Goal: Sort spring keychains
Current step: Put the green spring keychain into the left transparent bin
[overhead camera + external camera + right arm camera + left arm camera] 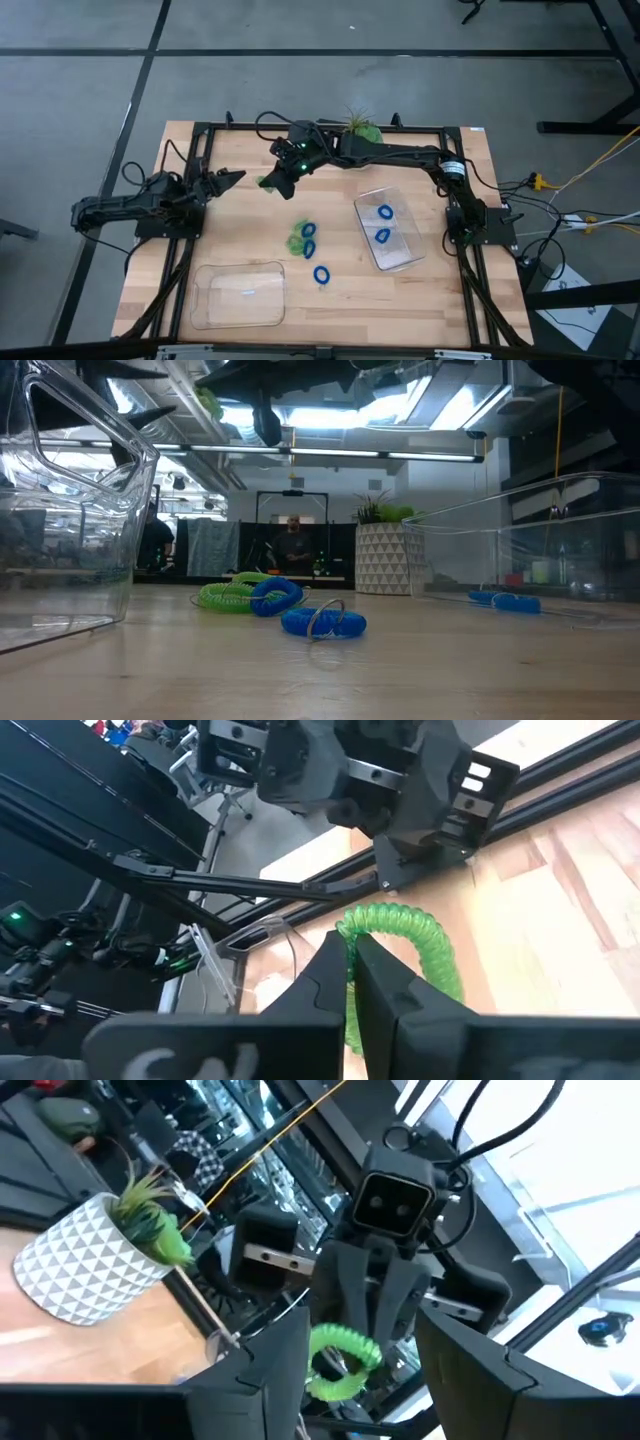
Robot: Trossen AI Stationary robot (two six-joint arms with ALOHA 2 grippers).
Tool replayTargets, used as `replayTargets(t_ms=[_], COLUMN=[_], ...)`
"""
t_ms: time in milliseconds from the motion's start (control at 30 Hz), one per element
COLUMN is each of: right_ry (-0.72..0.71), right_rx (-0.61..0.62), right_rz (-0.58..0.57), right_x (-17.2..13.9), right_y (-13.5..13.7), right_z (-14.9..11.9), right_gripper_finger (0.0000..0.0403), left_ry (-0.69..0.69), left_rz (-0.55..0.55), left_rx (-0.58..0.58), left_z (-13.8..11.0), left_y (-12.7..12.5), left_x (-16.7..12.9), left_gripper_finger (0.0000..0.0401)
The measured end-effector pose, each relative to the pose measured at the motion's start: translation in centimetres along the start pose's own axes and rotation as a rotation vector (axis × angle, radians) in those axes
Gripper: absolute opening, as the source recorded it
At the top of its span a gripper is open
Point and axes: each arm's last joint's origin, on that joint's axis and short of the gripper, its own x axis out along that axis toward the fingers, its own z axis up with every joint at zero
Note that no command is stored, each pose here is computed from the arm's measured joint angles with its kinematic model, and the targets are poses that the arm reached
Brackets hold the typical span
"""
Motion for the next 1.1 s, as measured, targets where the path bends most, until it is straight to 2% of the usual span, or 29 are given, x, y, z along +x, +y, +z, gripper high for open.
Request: replayTargets(t_ms=[233, 367, 500, 767, 933, 1100], right_ry=[-0.006, -0.018, -0.047, -0.092, -0.102, -0.121], right_rx=[-0.02, -0.011, 0.013, 0.025, 0.019, -0.037], right_rz=[0.007, 0.071, 0.139, 0.145, 0.134, 0.085], right_x=[0.0, 0.0, -0.1, -0.1, -0.1, -0.1], right_y=[0.1, 0.4, 0.8, 1.0, 1.0, 0.8], right_z=[0.1, 0.4, 0.9, 1.2, 1.3, 1.3], right_gripper_finger=[0.0008, 0.0008, 0.0008, 0.0008, 0.0008, 0.0008], left_ry=[0.113, 0.19, 0.227, 0.245, 0.238, 0.192], left_rz=[0.034, 0.05, 0.021, -0.001, 0.027, 0.065], left_rx=[0.025, 0.06, 0.065, 0.119, 0.092, 0.093], left_z=[0.4, 0.4, 0.8, 1.4, 1.3, 1.4], left_y=[-1.4, -2.1, -3.2, -4.3, -4.1, -4.0], left_x=[2.0, 3.6, 4.8, 6.0, 6.1, 6.1], left_gripper_finger=[0.0178, 0.0178, 0.0178, 0.0178, 0.0178, 0.0178])
